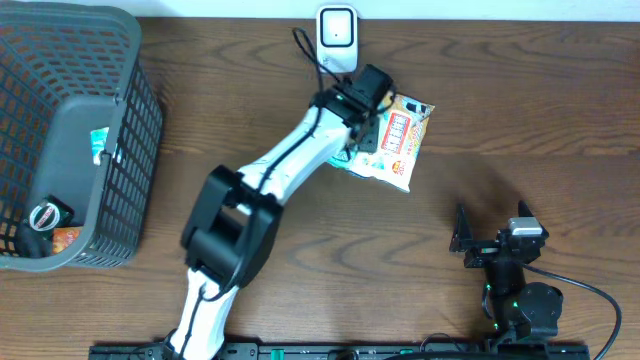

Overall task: Scan the item barcode
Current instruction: 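Drop the green pack beside the yellow pack and withdraw left gripper, then grasp the small green box in the basket with the left gripper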

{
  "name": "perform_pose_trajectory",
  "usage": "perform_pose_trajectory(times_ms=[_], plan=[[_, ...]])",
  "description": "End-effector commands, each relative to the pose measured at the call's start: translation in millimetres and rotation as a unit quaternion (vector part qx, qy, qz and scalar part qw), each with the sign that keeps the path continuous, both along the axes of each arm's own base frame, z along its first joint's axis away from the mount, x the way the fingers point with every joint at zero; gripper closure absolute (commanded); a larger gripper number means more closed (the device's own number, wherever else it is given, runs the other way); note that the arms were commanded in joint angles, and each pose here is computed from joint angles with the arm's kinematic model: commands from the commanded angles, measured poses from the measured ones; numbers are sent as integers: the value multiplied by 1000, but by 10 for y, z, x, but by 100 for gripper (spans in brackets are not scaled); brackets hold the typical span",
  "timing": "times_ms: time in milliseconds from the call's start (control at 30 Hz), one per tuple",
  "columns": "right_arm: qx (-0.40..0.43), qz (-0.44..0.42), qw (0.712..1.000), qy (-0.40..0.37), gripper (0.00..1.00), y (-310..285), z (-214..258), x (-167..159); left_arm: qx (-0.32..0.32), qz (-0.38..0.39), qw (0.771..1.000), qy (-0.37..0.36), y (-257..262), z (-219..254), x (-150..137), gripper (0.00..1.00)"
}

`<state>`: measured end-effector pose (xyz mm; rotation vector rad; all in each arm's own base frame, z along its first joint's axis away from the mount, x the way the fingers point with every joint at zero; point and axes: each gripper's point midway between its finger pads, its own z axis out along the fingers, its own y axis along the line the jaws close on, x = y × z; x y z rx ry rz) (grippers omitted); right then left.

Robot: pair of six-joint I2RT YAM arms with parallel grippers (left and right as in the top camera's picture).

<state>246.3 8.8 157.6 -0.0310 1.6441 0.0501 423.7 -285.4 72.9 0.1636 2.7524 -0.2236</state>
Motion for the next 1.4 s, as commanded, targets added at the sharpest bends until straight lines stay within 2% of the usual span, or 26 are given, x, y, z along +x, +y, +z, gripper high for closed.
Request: perform_pose_trajectory(times_ms=[0, 100, 200, 300, 433, 567, 700, 767, 1000, 1133, 1200, 1367], plan=[[-4, -3, 1000, -1, 1, -15, -4, -2, -45, 32, 992, -115, 339, 1184, 186, 33], [-4, -3, 1000, -1, 1, -15, -4, -2, -54, 100, 970, -213, 964, 2081, 233, 20], [-4, -3, 1000, -1, 1, -15, -4, -2, -45, 158, 942, -292, 1711, 2793, 126, 19], [-4, -3, 1000, 0, 1, -15, -5, -2, -21, 240, 906, -347, 2664, 3307, -122, 18], [-4, -3, 1000, -1, 1, -15, -4, -2, 19, 354, 862, -361, 3689, 3489, -454, 19], [-4, -3, 1000, -1, 1, -15, -4, -2, 61, 455, 822, -337, 4547, 3366, -725, 19], [-4, -3, 1000, -1, 1, -15, -4, -2, 83, 515, 805, -282, 5129, 3009, -841, 19], [-4, -3, 1000, -1, 1, -15, -4, -2, 83, 530, 807, -248, 5307, 2768, -833, 19], [-4, -3, 1000, -1, 1, -15, -4, -2, 70, 523, 841, -120, 5511, 1827, -625, 19], [-4, -3, 1000, -1, 1, -15, -4, -2, 16, 444, 894, -62, 5289, 1349, -396, 19], [-4, -3, 1000, -1, 1, -15, -4, -2, -14, 408, 912, -33, 5170, 1116, -320, 19], [-4, -3, 1000, -1, 1, -15, -4, -2, -37, 382, 923, 23, 5068, 634, -251, 19]])
